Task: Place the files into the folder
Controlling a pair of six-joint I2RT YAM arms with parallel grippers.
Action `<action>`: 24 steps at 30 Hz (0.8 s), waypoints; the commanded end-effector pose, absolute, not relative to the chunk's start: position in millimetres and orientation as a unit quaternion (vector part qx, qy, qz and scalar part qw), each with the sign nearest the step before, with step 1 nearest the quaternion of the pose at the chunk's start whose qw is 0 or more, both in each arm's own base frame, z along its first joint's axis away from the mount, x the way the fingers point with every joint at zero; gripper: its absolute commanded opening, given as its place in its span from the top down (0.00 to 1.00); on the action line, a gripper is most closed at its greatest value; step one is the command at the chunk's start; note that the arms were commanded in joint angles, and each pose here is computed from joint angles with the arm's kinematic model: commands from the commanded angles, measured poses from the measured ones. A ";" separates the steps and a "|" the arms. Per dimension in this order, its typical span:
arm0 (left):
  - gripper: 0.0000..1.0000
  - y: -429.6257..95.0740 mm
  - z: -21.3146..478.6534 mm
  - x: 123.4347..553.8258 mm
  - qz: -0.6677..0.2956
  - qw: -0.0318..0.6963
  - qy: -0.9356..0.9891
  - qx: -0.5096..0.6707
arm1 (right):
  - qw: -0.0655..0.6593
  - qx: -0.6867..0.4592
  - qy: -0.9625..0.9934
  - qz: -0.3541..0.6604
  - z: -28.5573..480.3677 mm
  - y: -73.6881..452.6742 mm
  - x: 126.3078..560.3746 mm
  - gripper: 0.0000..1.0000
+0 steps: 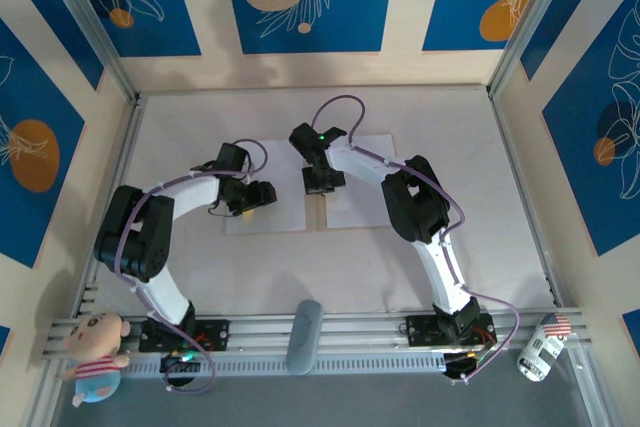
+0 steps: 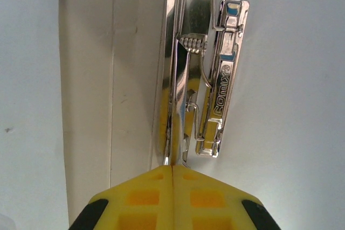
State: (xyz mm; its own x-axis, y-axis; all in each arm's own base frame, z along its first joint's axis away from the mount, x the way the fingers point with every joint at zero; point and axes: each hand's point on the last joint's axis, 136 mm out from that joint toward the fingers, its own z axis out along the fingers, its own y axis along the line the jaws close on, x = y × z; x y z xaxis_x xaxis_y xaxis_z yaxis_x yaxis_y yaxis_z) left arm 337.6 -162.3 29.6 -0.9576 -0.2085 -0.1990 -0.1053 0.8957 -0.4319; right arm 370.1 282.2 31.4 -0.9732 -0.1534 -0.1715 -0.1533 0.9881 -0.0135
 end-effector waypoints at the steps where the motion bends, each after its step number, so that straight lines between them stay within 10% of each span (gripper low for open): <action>1: 0.32 -156.3 9.9 321.6 -0.197 0.078 0.973 -0.087 | 0.011 -0.069 0.996 -0.054 -11.9 250.2 344.4 0.95; 24: 0.32 -155.3 7.1 318.3 -0.197 0.076 0.973 -0.089 | 0.001 -0.044 0.999 0.001 -13.6 261.3 337.9 0.94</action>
State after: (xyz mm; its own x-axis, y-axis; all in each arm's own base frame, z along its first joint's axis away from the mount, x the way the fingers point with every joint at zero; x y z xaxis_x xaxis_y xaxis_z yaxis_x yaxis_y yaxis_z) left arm 337.8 -162.4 29.6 -0.9576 -0.2085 -0.1990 -0.1053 0.8957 -0.4319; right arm 369.0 283.7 24.7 -0.9811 -0.1086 -0.1604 -0.1197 0.9909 0.0618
